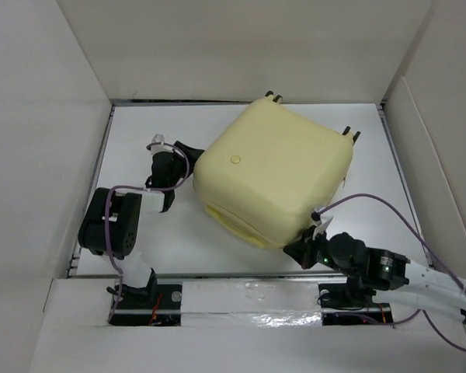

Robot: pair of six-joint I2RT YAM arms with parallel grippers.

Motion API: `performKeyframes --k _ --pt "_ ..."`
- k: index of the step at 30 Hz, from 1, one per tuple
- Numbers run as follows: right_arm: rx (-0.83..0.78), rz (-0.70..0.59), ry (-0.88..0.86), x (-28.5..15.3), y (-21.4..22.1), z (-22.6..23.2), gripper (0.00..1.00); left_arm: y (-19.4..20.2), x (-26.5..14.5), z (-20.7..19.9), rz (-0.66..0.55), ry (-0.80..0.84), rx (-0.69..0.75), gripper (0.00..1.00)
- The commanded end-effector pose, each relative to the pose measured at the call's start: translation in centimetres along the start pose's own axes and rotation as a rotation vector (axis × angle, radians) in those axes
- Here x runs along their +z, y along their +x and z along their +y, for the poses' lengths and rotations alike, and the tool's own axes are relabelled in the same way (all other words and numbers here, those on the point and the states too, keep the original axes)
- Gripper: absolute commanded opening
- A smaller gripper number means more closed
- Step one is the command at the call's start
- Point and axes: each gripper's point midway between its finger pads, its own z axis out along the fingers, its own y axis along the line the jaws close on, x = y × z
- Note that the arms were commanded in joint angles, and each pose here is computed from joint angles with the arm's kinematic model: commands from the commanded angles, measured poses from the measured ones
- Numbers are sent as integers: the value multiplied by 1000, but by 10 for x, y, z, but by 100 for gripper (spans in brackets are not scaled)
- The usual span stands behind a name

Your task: Pack the luggage

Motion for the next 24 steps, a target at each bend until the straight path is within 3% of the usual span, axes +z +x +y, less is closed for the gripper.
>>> performKeyframes --k 1,2,7,9,17,21,24 --pt "12 -128 8 6 -37 -2 0 63 -36 -56 122 213 108 59" --pt "-1 -83 -36 10 -31 5 0 89 -47 -53 175 212 121 59" --pt "-103 165 -110 53 22 30 0 122 -78 -53 209 247 117 59" --pt "-134 174 -92 62 25 35 0 128 -88 -48 213 241 107 59" --pt "-199 -105 -96 113 -44 68 0 156 -98 -74 235 324 142 59" --pt "-270 -141 -136 143 -68 99 0 160 -98 -85 248 365 125 58" --pt "-301 -66 -116 158 -59 102 0 154 -104 -87 229 364 105 57"
